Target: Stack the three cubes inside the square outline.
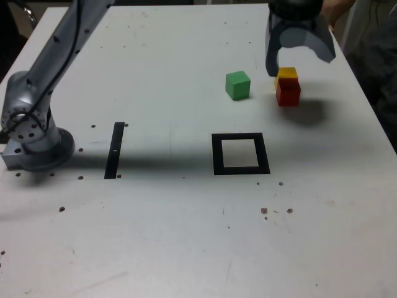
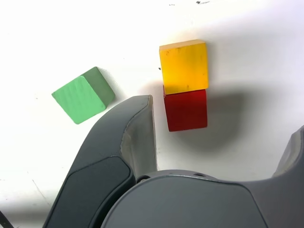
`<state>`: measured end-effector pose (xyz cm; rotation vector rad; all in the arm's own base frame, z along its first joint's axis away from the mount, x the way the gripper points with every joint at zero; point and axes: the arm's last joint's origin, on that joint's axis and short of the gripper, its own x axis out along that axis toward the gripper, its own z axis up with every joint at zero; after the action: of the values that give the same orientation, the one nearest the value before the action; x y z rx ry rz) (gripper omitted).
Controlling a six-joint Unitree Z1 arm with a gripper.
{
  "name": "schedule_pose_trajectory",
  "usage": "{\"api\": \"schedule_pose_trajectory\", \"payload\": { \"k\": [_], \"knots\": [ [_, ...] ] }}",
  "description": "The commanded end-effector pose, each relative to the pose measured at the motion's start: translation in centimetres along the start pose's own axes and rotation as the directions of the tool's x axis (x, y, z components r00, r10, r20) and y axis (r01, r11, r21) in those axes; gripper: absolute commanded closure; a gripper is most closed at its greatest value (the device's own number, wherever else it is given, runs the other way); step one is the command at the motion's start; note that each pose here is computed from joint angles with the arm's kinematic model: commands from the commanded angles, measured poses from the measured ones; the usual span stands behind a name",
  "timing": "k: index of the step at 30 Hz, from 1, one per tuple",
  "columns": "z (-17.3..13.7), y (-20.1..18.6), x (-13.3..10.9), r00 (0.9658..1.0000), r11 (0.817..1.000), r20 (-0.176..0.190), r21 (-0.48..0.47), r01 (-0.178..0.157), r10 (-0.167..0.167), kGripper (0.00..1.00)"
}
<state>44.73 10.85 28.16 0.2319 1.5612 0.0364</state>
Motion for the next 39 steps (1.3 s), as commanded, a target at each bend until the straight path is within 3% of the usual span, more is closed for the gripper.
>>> {"api": "schedule_pose_trajectory", "payload": {
  "k": [1,6,11,17,26,39],
  "knots": [
    [-0.1,-0.5,-0.8,0.9999,1.0,0.012,0.007,-0.009,0.009,0.02],
    [-0.2,-1.5,-0.3,0.9994,1.0,-0.029,0.0,0.017,-0.017,0.02],
    [-0.7,-2.1,1.1,0.9937,0.998,-0.099,-0.035,0.049,-0.052,0.03],
    [-0.5,-2.3,2.4,0.9879,0.996,-0.137,-0.051,0.067,-0.073,0.05],
    [0.5,-2.3,4.3,0.9841,0.995,-0.155,-0.052,0.08,-0.088,0.06],
    [1.9,-2.0,5.1,0.987,0.994,-0.132,-0.065,0.083,-0.091,0.09]
  ]
}}
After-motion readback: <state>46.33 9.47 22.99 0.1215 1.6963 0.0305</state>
